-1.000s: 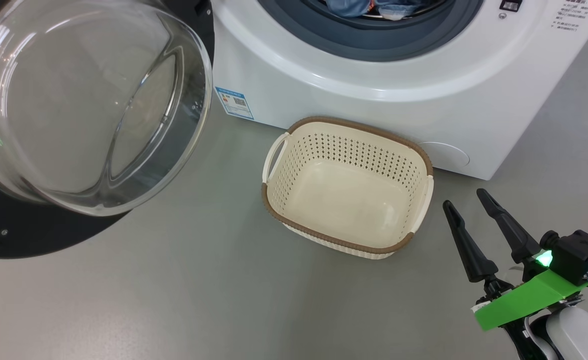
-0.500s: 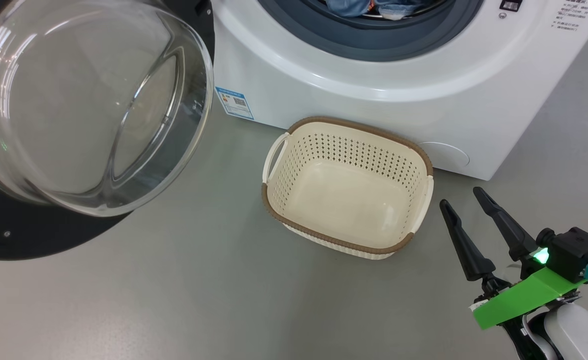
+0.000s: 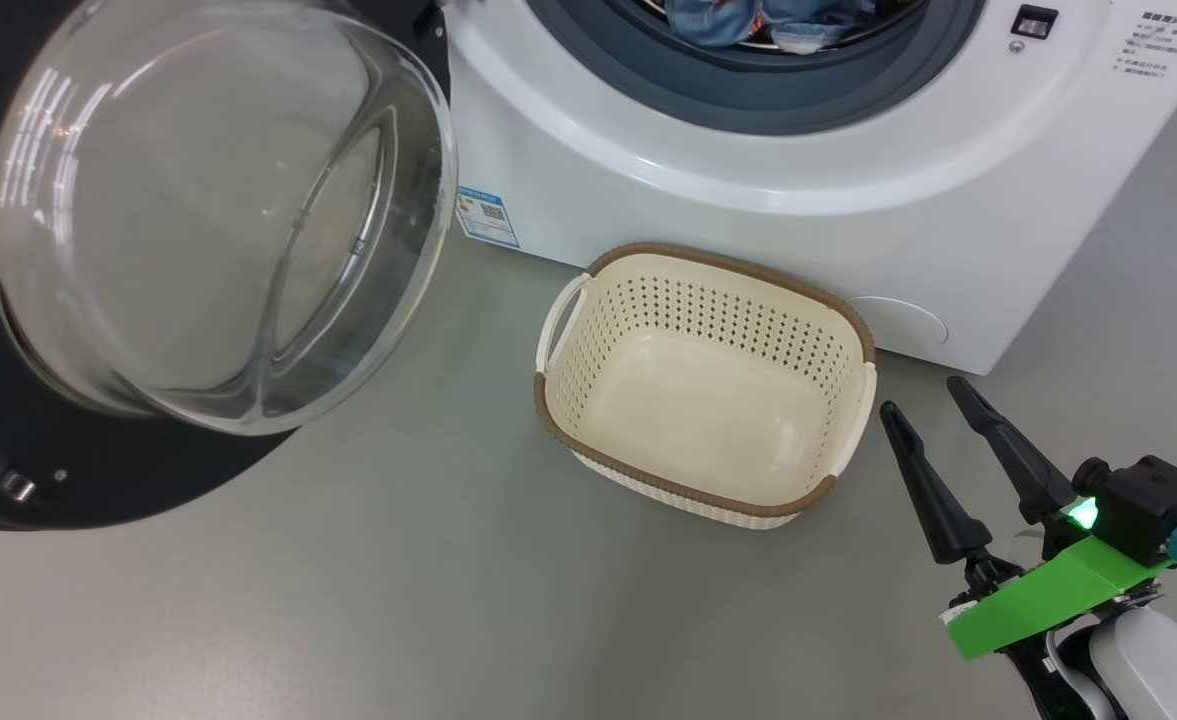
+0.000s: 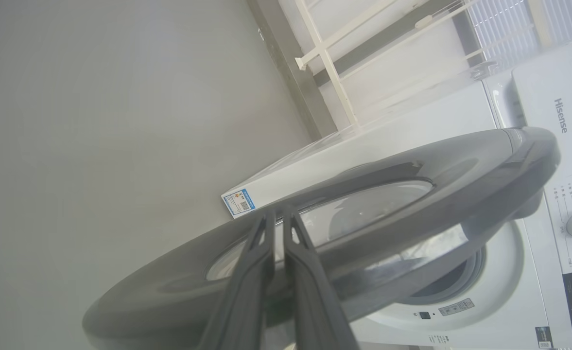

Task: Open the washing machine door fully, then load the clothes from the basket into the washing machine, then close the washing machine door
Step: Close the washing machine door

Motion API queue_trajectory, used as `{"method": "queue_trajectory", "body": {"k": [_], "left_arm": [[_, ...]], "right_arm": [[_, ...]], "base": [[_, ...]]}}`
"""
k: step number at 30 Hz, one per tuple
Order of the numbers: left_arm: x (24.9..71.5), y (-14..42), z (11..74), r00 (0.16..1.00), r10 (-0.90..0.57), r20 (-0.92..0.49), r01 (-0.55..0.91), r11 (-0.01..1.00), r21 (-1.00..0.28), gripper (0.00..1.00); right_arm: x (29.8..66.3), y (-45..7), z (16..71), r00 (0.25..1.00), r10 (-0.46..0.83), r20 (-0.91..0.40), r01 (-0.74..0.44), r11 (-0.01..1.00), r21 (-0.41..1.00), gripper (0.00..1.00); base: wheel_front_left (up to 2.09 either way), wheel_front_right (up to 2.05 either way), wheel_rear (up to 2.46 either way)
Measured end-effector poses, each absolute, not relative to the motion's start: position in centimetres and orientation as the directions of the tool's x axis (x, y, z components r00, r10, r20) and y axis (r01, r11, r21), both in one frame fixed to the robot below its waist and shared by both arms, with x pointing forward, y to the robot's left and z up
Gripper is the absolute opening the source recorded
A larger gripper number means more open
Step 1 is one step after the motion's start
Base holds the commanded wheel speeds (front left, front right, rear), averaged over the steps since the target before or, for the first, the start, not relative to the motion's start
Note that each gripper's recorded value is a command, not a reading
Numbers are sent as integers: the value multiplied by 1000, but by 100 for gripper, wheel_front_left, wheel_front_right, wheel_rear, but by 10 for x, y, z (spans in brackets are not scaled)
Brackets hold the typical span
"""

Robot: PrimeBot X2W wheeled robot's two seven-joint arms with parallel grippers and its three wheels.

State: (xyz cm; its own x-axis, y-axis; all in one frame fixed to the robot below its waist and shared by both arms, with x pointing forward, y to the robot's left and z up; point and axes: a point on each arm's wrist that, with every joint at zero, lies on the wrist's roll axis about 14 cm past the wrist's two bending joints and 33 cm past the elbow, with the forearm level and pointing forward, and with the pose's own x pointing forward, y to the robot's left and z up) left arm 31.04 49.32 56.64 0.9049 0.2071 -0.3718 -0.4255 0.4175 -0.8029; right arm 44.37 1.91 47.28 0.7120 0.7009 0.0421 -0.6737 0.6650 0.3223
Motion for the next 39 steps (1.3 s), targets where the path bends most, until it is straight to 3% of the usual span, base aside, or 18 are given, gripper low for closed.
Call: {"method": "queue_trajectory", "body": {"k": [25,39], "left_arm": [[308,418,574,923,-139,-358,-246,501,-830,0],[314,375,580,897,-291,-333,-131,543,-829,0]], "right_arm": [[438,22,495,707,702,84,-691,661,292,100],[428,-1,506,757,646,95,-642,709,292,100]], "base": [[0,0,0],[0,0,0]]}}
